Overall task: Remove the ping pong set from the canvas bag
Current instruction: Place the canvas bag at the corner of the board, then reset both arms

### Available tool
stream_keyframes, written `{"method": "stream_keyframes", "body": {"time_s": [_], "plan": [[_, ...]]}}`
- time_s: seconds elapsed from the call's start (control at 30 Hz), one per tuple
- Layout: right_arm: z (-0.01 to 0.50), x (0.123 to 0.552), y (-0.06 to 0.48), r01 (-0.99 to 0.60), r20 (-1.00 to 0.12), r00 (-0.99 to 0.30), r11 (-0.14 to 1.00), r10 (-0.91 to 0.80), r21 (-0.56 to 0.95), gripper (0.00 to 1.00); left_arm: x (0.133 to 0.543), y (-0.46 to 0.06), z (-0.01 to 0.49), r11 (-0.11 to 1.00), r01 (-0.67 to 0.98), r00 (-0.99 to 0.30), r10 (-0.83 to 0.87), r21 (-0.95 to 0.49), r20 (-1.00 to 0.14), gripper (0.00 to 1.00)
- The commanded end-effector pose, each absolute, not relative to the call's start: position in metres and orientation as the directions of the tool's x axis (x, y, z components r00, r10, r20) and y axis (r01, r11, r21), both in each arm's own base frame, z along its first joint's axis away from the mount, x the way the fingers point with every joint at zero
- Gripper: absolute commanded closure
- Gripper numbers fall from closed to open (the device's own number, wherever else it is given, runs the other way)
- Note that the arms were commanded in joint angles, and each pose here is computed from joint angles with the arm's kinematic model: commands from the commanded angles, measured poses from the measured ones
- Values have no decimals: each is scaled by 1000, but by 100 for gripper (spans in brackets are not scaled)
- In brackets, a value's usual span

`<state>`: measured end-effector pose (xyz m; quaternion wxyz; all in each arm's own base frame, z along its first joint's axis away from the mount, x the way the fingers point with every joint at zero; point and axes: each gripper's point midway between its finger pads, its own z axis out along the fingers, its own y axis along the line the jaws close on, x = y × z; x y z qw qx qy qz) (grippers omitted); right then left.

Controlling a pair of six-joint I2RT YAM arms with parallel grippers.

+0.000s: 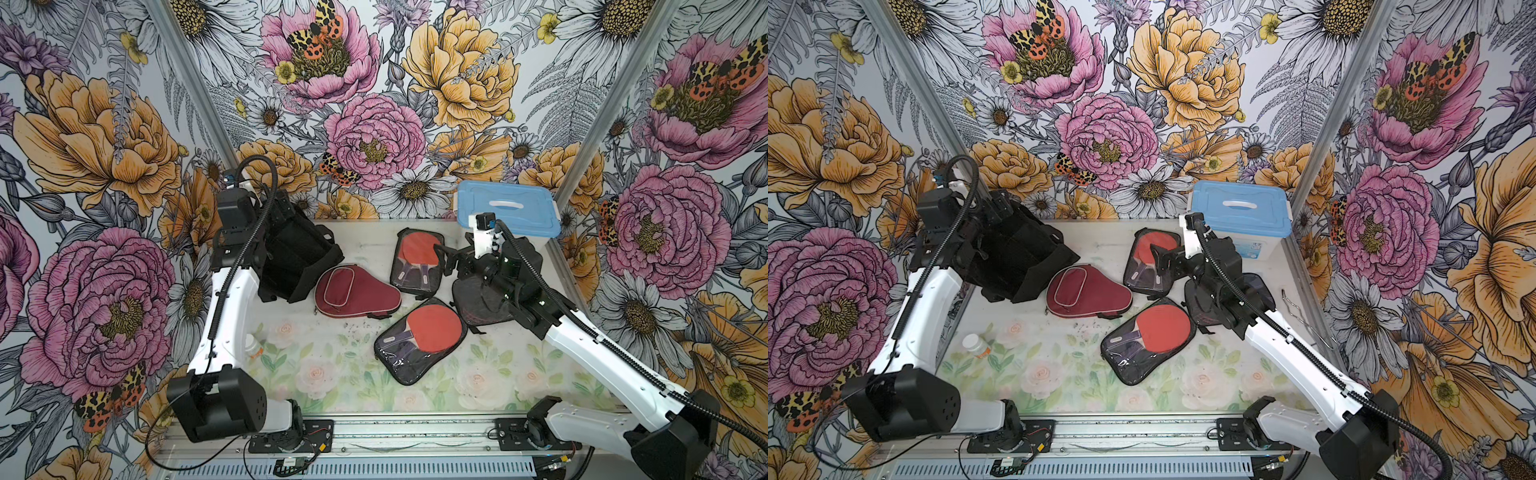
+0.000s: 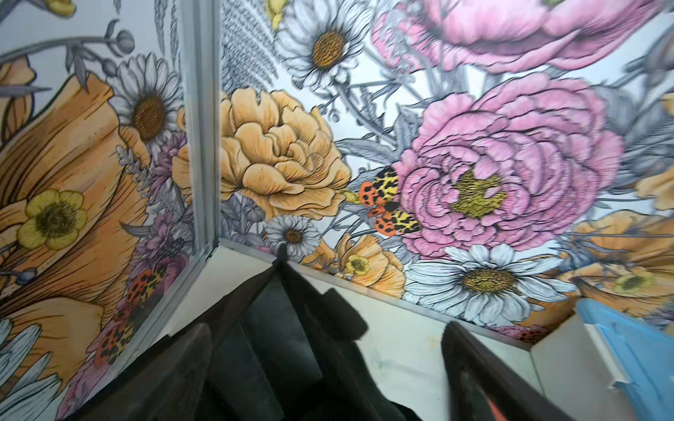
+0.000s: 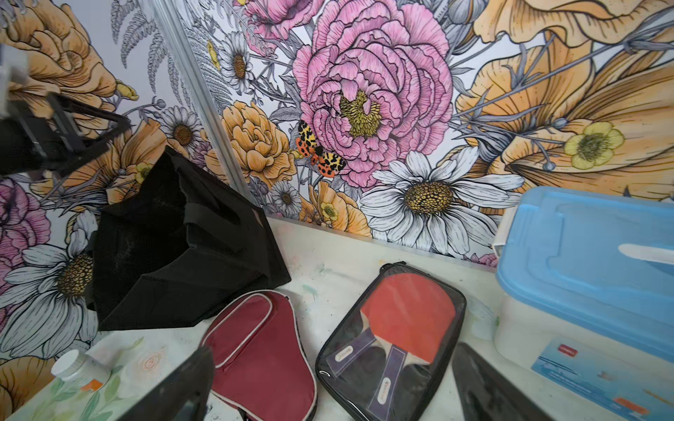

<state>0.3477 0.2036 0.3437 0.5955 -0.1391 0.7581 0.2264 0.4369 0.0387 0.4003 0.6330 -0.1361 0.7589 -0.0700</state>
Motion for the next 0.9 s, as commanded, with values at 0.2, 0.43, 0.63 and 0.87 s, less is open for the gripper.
{"method": "stream_keyframes", "body": {"time_s": [0.2,0.43,0.63,0.87], "plan": [[352,338,154,-377,-963,-248,905,108,199,1,372,-24,382,972,11,-201,-228,-235,-953,1],[323,308,110,-284,-960,-261,942,100,176,0,301,-42,336,959,27,-269,-264,-282,-926,1],[302,292,96,-244,-949,-294,951,116,192,0,261,-43,279,920,-76,-395,-382,-385,-835,1],[292,292,96,-235,-938,-319,948,135,216,1,245,-72,226,911,-157,-512,-406,-382,-757,1]]}}
